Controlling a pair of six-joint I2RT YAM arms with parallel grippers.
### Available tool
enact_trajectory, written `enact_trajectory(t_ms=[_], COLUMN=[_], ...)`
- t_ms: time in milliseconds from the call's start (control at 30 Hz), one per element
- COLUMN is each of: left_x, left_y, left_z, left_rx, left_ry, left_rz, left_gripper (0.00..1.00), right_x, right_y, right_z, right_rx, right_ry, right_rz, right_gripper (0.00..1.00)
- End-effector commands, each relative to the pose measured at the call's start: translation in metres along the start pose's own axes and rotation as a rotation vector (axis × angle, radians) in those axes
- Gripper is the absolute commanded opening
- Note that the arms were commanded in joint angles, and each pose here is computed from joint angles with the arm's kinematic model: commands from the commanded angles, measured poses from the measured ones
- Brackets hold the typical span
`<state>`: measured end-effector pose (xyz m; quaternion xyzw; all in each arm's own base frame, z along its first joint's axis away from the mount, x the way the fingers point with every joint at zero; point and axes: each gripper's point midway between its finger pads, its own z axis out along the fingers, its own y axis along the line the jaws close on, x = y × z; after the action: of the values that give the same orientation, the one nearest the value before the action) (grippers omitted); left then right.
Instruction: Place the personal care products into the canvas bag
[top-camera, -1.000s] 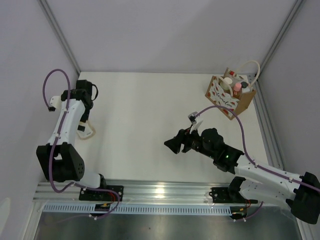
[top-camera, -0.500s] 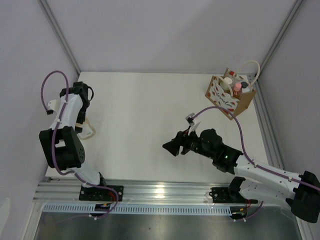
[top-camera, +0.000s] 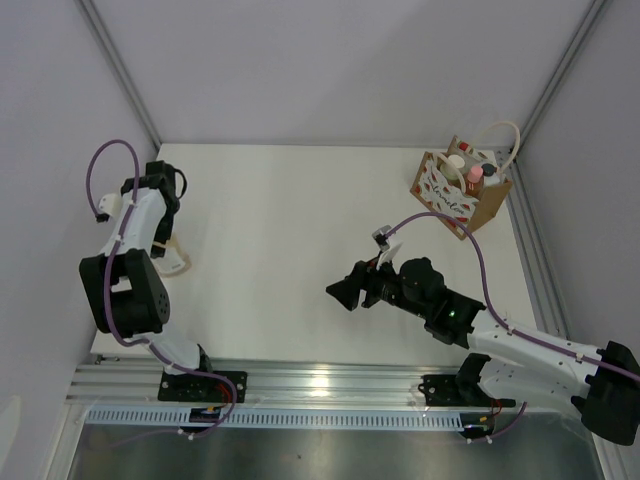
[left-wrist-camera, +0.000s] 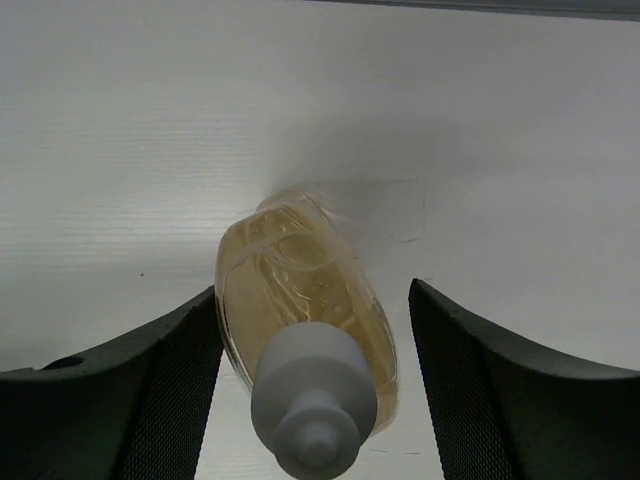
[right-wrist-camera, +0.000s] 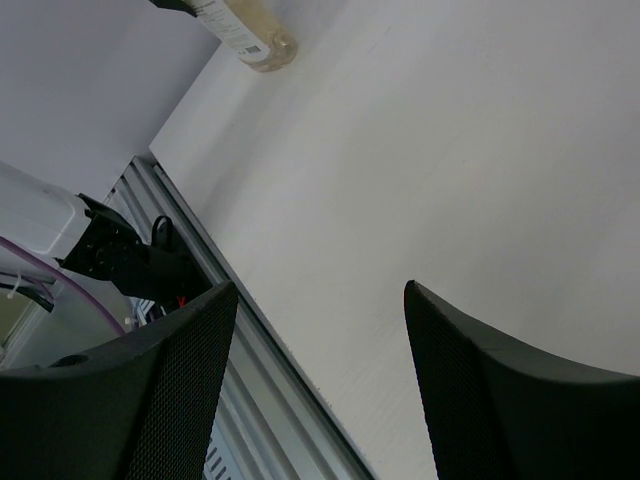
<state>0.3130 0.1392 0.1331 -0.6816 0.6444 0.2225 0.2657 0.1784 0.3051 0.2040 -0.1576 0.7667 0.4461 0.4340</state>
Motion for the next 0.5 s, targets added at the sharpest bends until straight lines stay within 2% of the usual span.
enact_trajectory(t_ms=[0, 167, 233, 300, 333, 367, 433, 467], left_x=[0.008, 0.014, 0.015, 0.014, 0.015, 0.017, 0.021, 0.023], left_y=[-0.01, -0.024, -0.024, -0.026, -0.026, -0.028, -0.035, -0.039], left_z=[0.007, 0.002, 0.003, 0.003, 0.003, 0.002, -0.001, -0.007], left_rx=[0.033, 0.08, 0.078, 0.094, 0.099, 0.111, 0.142, 0.157], left_ry=[0.025, 0.015, 0.017, 0.01, 0.008, 0.005, 0.014, 0.024], left_rz=[0.036, 0.082, 0.086, 0.098, 0.107, 0.12, 0.142, 0.141], left_gripper=[0.75, 0.79, 0.78, 0.7, 0.65, 0.51, 0.32, 0.1], right_x=[-0.011, -0.013, -0.014, -0.013, -0.014, -0.014, -0.014, -0.014], right_y=[0.005, 0.007, 0.007, 0.007, 0.006, 0.007, 0.009, 0.009], right_z=[0.002, 0.0, -0.001, -0.001, -0.001, -0.001, -0.001, -0.002], right_rx=[-0.012, -0.015, -0.017, -0.012, -0.012, -0.013, -0.021, -0.023], right_ry=[-0.039, -0.042, -0.046, -0.046, -0.048, -0.047, -0.045, -0.044], right_rz=[-0.02, -0.022, -0.025, -0.027, -0.026, -0.025, -0.024, -0.024], right_gripper=[0.72, 0.72, 0.72, 0.72, 0.72, 0.72, 0.72, 0.72])
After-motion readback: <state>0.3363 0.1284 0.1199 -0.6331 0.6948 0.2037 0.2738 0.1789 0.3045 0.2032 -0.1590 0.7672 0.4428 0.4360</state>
